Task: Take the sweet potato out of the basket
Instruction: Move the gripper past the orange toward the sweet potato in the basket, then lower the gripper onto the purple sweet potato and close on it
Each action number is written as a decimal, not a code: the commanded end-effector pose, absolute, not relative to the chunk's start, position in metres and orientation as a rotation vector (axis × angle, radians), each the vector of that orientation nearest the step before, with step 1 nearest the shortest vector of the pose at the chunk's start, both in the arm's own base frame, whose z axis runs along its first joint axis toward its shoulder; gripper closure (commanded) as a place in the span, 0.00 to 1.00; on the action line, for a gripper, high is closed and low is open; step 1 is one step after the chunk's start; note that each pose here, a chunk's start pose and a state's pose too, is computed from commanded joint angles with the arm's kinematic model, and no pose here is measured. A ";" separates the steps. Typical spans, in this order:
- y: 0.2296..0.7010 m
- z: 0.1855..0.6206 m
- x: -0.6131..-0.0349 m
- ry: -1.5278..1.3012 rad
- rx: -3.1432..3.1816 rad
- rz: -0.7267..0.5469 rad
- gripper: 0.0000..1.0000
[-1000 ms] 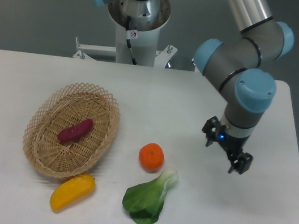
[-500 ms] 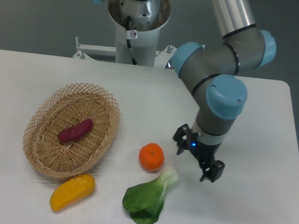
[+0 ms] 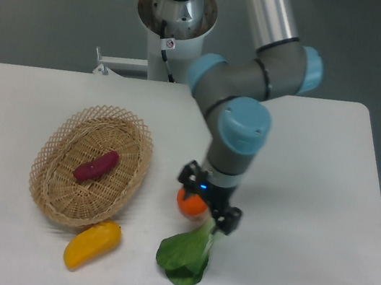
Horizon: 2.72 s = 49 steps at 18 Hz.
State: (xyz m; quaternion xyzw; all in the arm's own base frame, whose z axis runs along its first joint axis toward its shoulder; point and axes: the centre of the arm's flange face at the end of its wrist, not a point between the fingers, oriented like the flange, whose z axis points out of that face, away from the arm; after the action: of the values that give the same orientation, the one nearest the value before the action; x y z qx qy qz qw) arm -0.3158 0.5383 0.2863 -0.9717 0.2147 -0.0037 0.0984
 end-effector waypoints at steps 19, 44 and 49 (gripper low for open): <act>0.557 0.231 -0.158 0.821 -2.912 -0.193 0.00; 0.565 0.201 -0.144 0.506 -2.994 -0.210 0.82; 0.565 0.208 -0.147 0.495 -2.984 -0.203 0.88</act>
State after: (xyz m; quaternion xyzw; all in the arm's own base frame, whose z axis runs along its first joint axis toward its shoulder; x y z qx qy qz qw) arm -0.1471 0.5650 0.2084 -0.9828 0.1629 -0.0669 0.0550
